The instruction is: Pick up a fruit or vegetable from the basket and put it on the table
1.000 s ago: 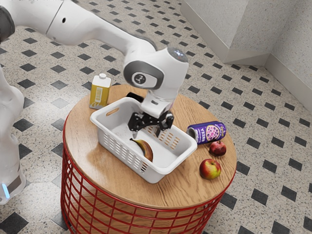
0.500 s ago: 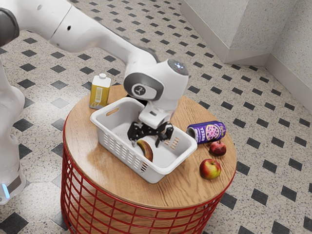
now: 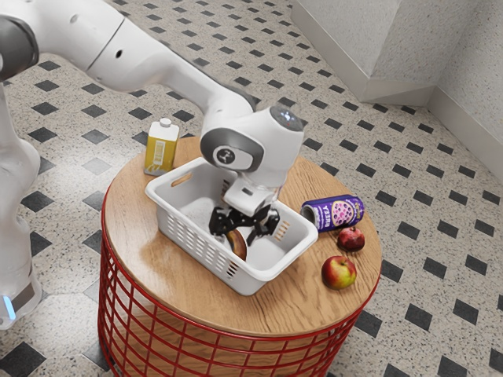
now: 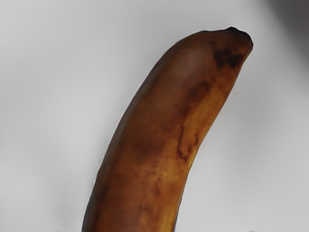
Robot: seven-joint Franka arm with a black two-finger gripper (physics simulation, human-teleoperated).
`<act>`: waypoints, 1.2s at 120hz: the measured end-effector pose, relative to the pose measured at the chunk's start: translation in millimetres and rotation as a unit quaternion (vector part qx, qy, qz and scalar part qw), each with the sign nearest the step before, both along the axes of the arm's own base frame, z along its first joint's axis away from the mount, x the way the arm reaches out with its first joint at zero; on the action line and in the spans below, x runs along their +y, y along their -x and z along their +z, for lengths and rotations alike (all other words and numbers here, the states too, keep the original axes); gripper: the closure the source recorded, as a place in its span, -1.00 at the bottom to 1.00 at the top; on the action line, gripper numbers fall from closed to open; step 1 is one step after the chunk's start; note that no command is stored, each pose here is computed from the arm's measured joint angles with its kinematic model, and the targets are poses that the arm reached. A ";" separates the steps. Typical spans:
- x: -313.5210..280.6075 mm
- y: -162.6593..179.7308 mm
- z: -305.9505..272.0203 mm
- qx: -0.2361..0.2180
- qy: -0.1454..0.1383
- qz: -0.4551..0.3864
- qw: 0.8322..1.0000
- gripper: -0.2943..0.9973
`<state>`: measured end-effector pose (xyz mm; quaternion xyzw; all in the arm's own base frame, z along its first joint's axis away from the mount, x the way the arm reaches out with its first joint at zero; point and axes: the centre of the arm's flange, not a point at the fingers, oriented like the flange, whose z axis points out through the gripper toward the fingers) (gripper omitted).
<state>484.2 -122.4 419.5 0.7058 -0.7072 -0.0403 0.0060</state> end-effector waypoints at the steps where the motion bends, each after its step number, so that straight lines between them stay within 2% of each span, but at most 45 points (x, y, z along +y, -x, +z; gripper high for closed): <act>1: 0.0 -0.1 -0.1 0.000 0.000 0.000 1.000 -0.15; 40: 4.8 -6.1 -10.2 -0.008 0.008 0.010 1.000 0.19; 77: 7.8 -8.1 -1.9 -0.022 0.015 0.018 0.999 0.26; 97: 20.9 -5.1 46.4 -0.065 0.029 0.032 0.997 0.27; 111: 52.3 -11.8 89.1 -0.093 0.034 0.065 0.993 0.27; 127: 129.2 -23.4 142.6 -0.125 0.031 0.142 0.981 0.27; 144: 210.2 -15.8 159.6 -0.123 0.019 0.221 0.967 0.26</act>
